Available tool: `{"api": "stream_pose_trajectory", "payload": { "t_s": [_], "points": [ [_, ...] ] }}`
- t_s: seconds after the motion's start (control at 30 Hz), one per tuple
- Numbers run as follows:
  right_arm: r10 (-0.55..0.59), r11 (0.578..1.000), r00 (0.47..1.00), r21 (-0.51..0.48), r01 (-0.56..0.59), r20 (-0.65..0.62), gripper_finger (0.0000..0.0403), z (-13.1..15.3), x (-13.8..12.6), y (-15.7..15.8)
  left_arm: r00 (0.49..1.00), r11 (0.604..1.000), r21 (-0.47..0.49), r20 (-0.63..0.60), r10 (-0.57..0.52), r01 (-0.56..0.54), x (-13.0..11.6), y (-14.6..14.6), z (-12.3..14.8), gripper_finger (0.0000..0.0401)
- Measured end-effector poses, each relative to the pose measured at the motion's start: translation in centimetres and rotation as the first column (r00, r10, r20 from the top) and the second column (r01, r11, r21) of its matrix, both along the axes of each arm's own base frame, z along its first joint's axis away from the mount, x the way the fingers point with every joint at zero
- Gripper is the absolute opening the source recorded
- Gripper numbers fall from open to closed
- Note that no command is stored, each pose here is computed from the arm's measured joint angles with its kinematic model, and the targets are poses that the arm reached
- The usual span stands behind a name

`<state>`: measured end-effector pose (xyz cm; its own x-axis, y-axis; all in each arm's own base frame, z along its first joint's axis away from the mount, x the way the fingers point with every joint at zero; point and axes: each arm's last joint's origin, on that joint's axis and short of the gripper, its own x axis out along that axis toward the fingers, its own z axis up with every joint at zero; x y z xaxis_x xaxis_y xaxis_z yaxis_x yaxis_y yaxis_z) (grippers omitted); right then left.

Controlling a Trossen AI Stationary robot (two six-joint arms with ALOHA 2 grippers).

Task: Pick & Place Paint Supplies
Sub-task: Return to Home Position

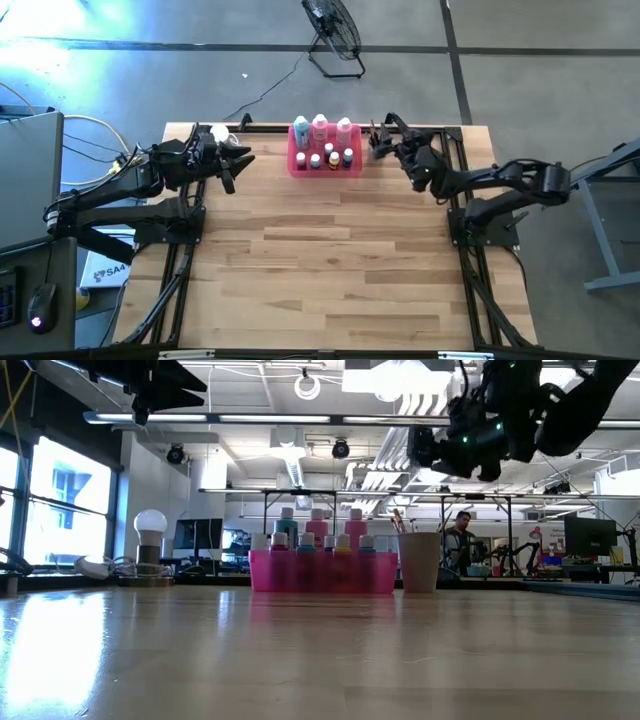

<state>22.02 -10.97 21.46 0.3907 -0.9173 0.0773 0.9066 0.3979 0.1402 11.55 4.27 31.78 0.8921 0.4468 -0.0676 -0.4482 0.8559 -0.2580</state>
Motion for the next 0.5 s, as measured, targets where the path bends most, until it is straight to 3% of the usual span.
{"api": "stream_pose_trajectory", "payload": {
  "t_s": [0.33, 0.5],
  "points": [
    [0.177, 0.980, 0.976, -0.110, -0.163, 0.127, 0.0229, 4.5, -1.2, 4.4, 1.000, 1.000, 0.001, 0.000, -0.001, 0.001, 0.0, 0.0, 0.0, 0.0143],
    [0.383, 0.921, 0.904, -0.159, -0.356, 0.192, 0.0223, 5.6, -1.4, 6.3, 1.000, 1.000, -0.001, -0.004, -0.001, 0.001, 0.0, 0.0, 0.0, 0.0143]
  ]
}}
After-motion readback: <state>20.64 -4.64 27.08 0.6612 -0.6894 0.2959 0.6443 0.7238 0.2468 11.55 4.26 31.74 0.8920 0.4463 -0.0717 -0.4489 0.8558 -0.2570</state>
